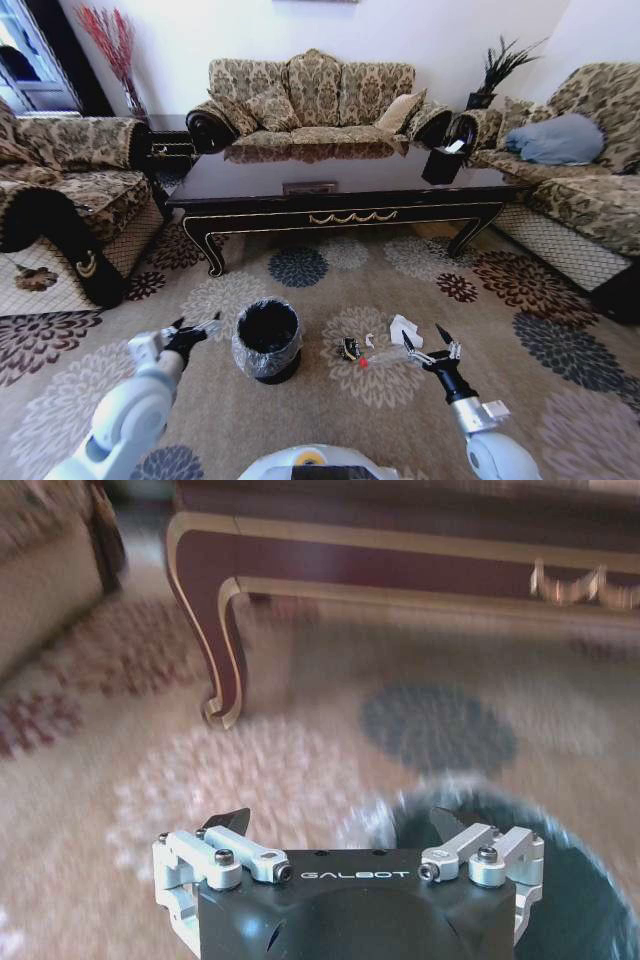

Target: Move to the front of the table and pick up the trash from the floor, then place it into the trash bin.

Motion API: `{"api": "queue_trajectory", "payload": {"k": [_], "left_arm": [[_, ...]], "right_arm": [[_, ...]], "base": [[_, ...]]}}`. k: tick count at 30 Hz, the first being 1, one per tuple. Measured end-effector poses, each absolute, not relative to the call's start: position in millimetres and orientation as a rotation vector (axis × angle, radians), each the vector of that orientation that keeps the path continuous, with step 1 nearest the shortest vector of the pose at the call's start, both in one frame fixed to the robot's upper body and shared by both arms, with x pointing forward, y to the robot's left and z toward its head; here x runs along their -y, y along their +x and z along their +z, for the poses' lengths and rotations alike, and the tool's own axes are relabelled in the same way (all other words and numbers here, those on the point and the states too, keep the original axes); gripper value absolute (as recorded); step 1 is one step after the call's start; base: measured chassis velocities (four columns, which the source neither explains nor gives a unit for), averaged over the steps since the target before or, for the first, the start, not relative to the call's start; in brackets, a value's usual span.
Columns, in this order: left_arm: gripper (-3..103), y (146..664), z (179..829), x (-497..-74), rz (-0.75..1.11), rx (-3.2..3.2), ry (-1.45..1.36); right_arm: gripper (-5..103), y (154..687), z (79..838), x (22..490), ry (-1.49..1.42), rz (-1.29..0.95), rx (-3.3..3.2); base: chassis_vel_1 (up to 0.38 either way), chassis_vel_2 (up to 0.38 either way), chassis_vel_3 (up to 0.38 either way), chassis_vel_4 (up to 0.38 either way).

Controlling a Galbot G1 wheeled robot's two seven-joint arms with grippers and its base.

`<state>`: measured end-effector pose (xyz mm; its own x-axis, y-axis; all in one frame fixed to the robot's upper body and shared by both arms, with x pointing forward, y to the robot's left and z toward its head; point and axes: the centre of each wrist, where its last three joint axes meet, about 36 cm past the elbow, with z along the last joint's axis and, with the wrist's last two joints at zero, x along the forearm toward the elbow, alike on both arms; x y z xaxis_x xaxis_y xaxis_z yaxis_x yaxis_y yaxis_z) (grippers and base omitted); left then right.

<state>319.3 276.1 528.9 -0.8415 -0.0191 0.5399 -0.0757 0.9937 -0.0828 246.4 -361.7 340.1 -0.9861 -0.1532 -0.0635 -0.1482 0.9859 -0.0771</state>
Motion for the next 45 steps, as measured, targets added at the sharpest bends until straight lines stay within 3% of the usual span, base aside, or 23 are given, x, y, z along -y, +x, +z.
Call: {"api": "queue_trajectory", "payload": {"k": [34,39,40,42,45], "left_arm": [[98,402,438,-268,0.346,2.267,0.117],[91,408,427,-262,0.347,2.259,0.116],[81,409,425,-261,0.346,2.257,0.114],[81,409,424,-260,0.344,2.255,0.112],[64,413,420,-259,0.341,2.255,0.109]], "right_arm": [[100,273,342,368,-0.336,-0.119,-3.069],[100,271,337,362,-0.333,-0.093,-3.078],[100,270,335,360,-0.332,-0.088,-3.080],[100,270,334,360,-0.333,-0.086,-3.082],[100,270,333,359,-0.332,-0.083,-3.086]], "base": [[0.000,0.000,0.000,0.000],[0.000,0.000,0.000,0.000],[0.000,0.000,0.000,0.000],[0.000,0.000,0.000,0.000],[0.000,0.000,0.000,0.000]]}}
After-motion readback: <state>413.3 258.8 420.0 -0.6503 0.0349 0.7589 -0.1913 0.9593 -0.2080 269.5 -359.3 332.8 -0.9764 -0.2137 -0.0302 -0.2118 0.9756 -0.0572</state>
